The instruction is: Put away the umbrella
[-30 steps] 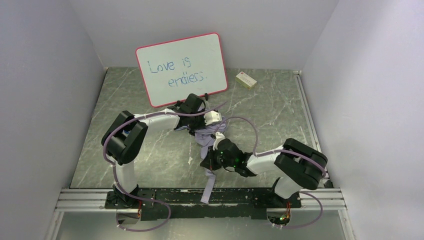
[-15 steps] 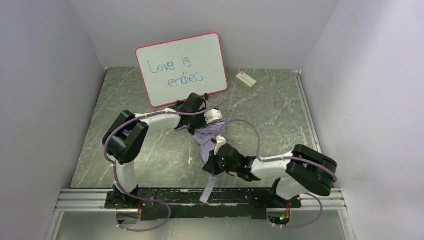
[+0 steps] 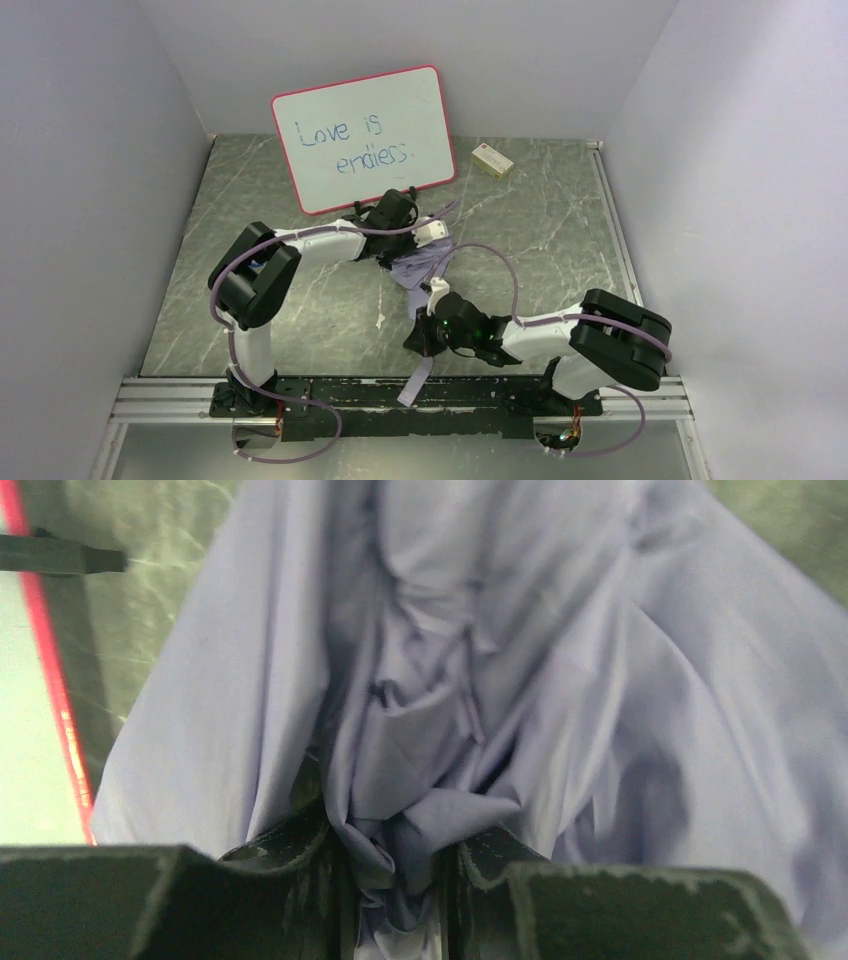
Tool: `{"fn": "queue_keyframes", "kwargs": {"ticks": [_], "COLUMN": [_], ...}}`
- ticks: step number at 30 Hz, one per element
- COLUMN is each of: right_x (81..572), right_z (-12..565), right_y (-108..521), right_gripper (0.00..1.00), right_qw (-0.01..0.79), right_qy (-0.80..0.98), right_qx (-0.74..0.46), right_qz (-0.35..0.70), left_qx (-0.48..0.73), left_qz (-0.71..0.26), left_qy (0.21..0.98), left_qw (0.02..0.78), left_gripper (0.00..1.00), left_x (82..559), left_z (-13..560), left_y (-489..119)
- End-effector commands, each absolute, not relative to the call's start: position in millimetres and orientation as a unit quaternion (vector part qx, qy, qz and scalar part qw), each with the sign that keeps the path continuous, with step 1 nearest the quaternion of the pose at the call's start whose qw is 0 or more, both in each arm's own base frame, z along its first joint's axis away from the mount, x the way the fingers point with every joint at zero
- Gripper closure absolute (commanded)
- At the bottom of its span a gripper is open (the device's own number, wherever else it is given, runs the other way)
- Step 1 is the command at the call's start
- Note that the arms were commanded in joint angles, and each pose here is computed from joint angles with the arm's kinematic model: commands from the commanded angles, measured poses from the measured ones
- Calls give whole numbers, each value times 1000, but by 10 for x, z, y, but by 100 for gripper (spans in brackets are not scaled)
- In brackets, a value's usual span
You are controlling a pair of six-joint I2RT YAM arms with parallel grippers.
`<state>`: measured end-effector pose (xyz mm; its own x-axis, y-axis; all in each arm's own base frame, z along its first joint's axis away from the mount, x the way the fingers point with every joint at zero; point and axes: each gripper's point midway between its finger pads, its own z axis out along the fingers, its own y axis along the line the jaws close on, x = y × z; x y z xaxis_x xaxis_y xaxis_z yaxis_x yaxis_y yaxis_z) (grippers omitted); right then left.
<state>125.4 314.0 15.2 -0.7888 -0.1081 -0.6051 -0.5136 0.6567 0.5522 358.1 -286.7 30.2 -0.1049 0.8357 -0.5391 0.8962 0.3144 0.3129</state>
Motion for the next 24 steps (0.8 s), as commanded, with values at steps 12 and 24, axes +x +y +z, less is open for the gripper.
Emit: {"fn": "queue_keyframes", "kwargs": {"ticks": [12, 24], "right_x": [391, 207], "right_z": [246, 422], "right_y": [3032, 2933], "right_gripper": [93, 100], "right_qw": [134, 128], "right_qy": [847, 833], "right_qx": [-274, -288], "right_qz": [435, 454], "left_qx": [549, 545], "left_qz": [53, 60], "left_qy": [781, 781], "left_qw": [293, 298], "left_gripper": [95, 95], "left_x": [3738, 3771], "left_z": [-233, -216], "left_y": [-2458, -2460]}}
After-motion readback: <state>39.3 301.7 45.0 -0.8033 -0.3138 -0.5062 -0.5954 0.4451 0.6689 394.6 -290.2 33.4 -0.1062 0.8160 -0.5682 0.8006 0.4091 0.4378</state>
